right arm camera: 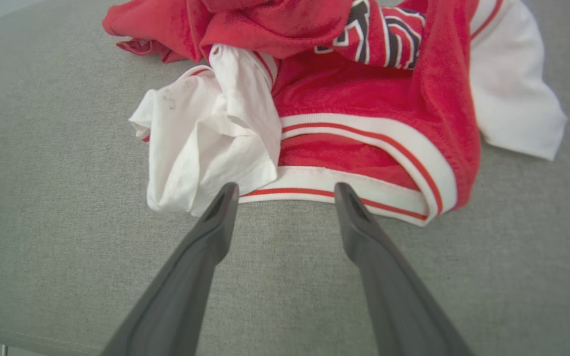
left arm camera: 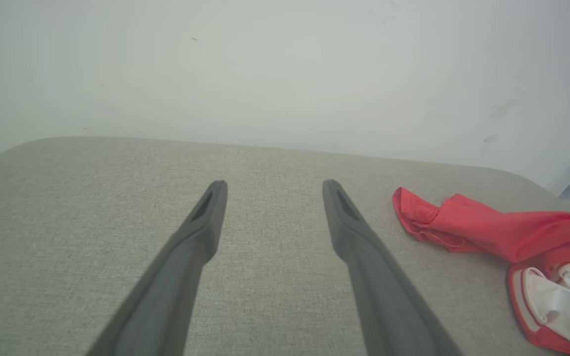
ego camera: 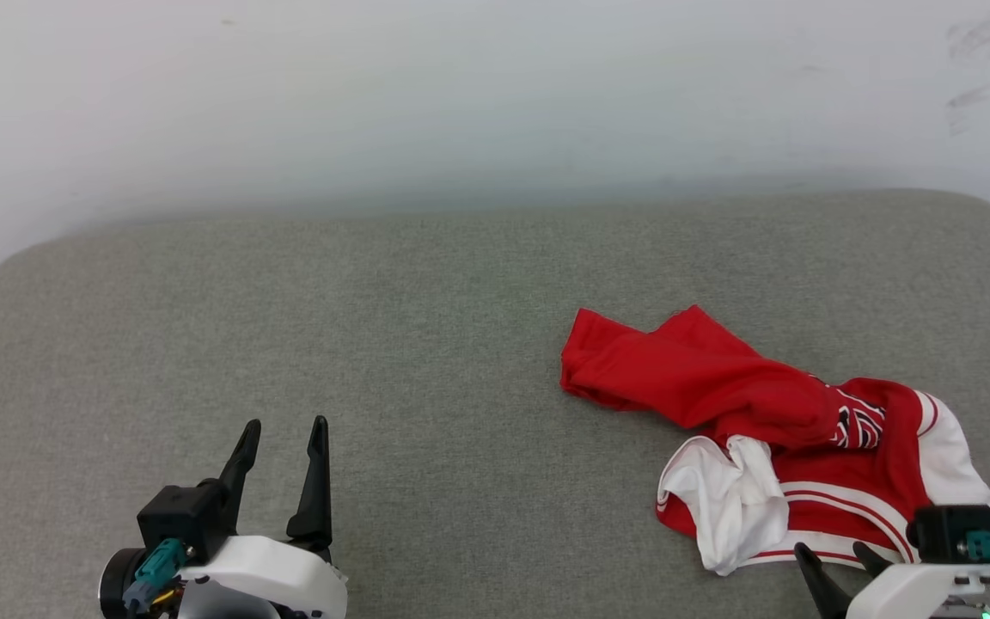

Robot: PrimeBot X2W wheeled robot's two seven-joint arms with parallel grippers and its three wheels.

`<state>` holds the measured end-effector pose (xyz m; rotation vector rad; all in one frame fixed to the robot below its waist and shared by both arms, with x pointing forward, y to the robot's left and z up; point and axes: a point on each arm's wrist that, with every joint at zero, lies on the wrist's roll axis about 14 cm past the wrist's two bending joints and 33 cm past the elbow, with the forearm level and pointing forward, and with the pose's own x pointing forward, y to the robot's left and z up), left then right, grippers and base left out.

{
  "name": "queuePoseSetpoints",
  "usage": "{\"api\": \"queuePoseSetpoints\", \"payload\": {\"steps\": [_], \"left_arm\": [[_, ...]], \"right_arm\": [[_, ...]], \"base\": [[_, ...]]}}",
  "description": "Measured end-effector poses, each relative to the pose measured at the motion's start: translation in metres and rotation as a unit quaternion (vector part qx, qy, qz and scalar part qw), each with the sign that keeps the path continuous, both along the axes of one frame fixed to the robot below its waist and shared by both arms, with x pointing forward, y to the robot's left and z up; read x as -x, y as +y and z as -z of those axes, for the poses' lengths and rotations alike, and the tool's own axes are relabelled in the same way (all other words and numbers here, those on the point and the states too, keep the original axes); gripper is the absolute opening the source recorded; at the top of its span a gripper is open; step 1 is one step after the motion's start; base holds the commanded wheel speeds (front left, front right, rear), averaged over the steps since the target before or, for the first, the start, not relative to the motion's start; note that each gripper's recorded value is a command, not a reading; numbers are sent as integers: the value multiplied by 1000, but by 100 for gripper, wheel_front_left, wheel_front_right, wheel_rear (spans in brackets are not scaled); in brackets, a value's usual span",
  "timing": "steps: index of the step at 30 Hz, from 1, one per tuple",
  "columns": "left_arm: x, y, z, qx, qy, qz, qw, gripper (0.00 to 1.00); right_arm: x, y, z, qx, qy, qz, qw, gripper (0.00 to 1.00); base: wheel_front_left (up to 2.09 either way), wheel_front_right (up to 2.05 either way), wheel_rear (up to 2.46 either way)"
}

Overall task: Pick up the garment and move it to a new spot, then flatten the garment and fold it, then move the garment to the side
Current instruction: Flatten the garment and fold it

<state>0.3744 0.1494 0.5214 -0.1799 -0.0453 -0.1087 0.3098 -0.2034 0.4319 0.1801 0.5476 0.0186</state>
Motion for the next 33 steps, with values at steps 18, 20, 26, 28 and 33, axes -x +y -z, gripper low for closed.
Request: {"api": "queuePoseSetpoints", "payload": {"steps": [18,20,26,28,33], "left_arm": [[-16,18,21,10,22,-31,999,100],[-17,20,22,9,22,-35,999,100],[-20,21,25,8,25,-35,999,100],[-22,19,26,8,25,-33,999,100],[-29,14,26,8,23,-22,999,100]], "right_arm": [[-65,39,28,26,79,-127,988,0],[-73,49,19,24,61,-142,988,0],[-90,103,-17,-1,2,-207,978,0],[-89,128,-23,-16,-6,-235,972,0],[-76,179,-14,-55,13,-293,954,0]], "base": [[0,0,0],[0,0,0],[0,0,0],[0,0,0],[0,0,0]]}}
